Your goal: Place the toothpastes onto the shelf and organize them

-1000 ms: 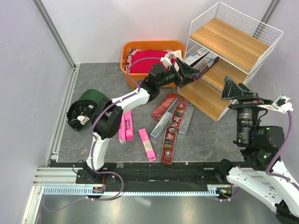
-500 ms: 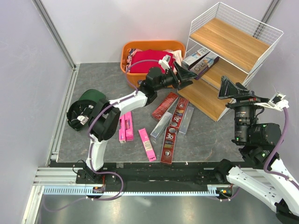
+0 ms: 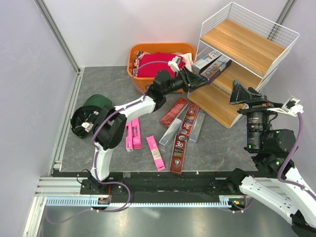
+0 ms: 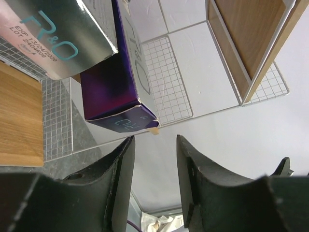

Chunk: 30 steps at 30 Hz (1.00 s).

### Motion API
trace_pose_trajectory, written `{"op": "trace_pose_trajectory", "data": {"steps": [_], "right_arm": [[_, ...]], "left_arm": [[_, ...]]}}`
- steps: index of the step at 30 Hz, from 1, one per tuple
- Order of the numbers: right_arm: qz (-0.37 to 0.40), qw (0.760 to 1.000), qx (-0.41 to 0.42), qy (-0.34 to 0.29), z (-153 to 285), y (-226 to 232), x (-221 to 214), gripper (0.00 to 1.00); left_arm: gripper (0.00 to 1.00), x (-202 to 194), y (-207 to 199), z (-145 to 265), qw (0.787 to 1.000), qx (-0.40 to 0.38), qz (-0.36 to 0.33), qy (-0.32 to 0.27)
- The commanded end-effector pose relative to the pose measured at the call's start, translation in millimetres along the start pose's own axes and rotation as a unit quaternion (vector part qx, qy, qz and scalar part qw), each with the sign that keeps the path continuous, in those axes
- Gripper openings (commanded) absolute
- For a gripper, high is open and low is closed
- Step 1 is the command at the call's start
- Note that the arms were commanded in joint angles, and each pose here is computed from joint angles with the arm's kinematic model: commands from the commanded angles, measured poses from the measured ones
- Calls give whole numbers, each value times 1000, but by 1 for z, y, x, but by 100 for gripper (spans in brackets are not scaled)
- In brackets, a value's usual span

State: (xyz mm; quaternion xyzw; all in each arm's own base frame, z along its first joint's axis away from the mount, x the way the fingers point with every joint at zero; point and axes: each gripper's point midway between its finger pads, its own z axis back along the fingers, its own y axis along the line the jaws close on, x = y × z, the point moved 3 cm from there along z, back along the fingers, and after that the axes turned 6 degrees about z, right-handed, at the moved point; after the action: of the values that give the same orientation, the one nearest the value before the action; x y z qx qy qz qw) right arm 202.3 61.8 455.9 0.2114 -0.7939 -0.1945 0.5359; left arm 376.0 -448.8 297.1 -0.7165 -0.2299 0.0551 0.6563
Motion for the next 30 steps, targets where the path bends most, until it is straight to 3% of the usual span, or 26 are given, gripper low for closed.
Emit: {"op": "trace_pose_trajectory", "data": {"steps": [1, 16, 19, 22, 30], "right_arm": [[-8, 1000, 4, -12, -1, 4, 13, 98], [-9, 1000, 4, -14, 2, 2, 17, 98], [-10, 1000, 8, -9, 2, 4, 14, 98], [-8, 1000, 14, -1, 1, 6, 9, 98], [7, 999, 23, 33, -4, 11, -19, 98]], "left_arm": [[46, 5, -28, -10, 998, -48, -27, 1], [50, 9, -35, -11, 997, -69, -35, 3], [53, -1, -53, 5, 994, -90, -55, 4], [60, -22, -46, 25, 994, -83, -76, 19], [79, -54, -27, 114, 985, 12, -171, -4]]}}
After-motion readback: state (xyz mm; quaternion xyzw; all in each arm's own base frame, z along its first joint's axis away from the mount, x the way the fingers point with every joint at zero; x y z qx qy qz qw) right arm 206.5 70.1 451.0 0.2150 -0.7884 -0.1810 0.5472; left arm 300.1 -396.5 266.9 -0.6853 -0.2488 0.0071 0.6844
